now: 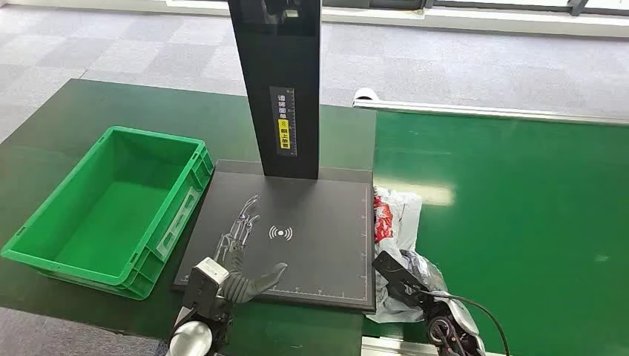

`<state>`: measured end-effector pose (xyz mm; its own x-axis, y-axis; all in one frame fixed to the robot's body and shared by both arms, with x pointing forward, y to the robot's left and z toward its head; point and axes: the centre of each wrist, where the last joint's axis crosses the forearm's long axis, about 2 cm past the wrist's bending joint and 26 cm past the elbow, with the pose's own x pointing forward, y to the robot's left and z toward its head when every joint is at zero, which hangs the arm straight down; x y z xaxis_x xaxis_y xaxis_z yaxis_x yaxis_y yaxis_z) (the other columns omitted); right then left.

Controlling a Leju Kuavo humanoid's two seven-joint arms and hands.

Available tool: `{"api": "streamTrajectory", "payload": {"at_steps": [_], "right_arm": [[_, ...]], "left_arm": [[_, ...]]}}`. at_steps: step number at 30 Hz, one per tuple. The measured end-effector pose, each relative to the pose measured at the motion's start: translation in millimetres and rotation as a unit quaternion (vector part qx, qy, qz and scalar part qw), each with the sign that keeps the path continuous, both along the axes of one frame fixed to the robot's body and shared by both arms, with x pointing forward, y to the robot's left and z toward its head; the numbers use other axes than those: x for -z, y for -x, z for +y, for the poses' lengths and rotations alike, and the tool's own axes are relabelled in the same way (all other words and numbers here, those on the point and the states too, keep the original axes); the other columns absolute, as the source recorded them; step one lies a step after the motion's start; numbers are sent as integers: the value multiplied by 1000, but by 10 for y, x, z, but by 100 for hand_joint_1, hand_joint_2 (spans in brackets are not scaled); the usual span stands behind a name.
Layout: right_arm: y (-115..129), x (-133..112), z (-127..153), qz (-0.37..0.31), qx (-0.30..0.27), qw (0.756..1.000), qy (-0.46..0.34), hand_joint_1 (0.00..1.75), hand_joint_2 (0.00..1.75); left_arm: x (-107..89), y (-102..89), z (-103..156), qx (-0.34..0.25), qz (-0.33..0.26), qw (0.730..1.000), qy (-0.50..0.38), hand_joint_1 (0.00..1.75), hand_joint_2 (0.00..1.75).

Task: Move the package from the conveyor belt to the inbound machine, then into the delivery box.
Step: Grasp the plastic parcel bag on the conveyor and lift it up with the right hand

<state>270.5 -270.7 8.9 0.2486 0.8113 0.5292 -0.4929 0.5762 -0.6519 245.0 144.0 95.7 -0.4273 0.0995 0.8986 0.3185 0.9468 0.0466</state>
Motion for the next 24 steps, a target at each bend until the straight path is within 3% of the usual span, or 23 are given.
{"api": "streamTrajectory", "payload": {"at_steps": [16,24], "right_arm": [[4,-4,6,-11,-3,1000,-1,175,175],[187,-124,-14,-143,36,987,-67,175,175]], "left_arm": [[53,52,33,-1,8,1000,-5,0,175],[53,102,54,0,0,1000,-9,0,175]]}}
